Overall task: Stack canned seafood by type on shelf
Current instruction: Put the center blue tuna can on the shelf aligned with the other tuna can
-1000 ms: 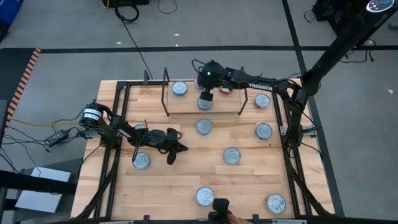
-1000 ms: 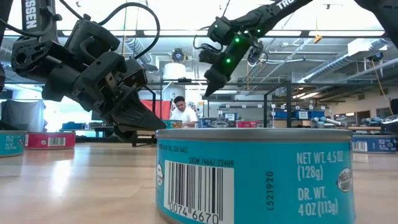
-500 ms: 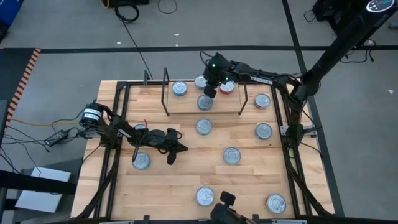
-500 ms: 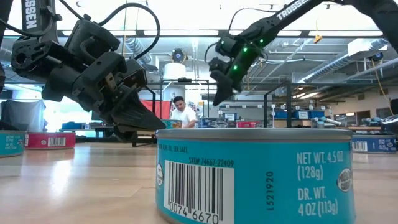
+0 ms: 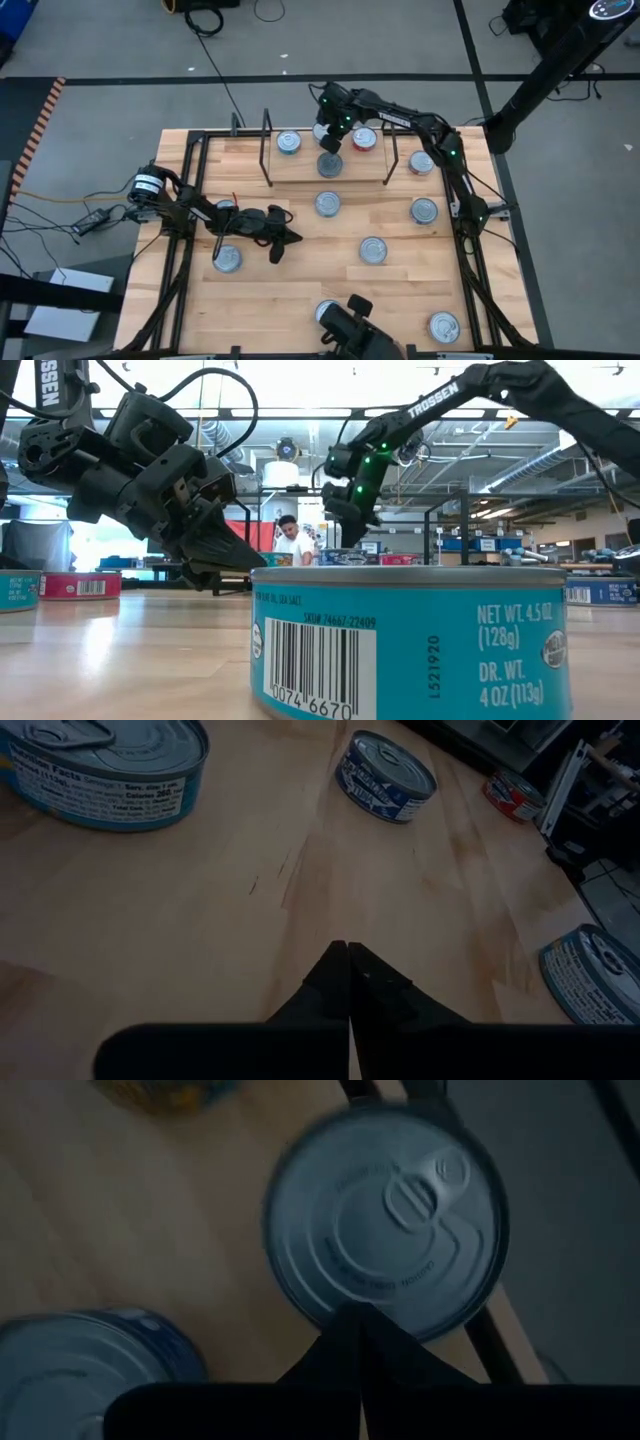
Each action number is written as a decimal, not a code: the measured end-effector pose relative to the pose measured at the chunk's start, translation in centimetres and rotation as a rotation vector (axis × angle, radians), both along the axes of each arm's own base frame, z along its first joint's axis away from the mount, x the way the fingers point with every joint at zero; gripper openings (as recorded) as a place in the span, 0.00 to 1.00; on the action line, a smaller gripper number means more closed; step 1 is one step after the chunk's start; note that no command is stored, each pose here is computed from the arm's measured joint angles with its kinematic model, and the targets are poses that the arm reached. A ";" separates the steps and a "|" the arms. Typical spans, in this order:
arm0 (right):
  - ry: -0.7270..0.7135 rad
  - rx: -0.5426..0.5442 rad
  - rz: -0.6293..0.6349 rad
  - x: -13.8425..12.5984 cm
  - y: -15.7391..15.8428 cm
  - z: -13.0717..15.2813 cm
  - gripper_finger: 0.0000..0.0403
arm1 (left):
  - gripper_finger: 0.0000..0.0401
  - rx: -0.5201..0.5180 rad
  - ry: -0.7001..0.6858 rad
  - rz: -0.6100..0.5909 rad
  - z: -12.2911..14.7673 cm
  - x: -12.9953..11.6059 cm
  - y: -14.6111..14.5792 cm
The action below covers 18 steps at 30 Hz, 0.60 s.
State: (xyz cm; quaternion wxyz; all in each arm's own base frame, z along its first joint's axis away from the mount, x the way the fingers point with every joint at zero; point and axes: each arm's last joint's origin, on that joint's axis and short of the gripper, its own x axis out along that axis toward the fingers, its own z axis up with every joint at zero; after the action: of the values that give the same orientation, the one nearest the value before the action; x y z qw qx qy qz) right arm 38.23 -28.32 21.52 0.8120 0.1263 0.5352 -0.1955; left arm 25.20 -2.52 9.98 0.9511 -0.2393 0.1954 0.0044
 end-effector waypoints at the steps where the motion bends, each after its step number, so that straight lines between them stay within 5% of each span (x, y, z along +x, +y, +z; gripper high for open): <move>1: 0.014 0.011 -0.002 0.0 -0.2 -0.2 0.00 | 0.00 -0.005 0.000 0.007 0.0 0.0 0.0; 18: 0.088 0.123 0.030 -0.1 1.5 -0.2 0.00 | 0.00 -0.004 0.014 0.020 -0.1 0.0 0.1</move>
State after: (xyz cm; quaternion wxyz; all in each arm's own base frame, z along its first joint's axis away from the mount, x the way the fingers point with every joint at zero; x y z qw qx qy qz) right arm 38.15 -26.86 21.27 0.7813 0.1592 0.5831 -0.1557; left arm 25.16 -2.46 9.86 0.9491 -0.2429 0.1998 0.0153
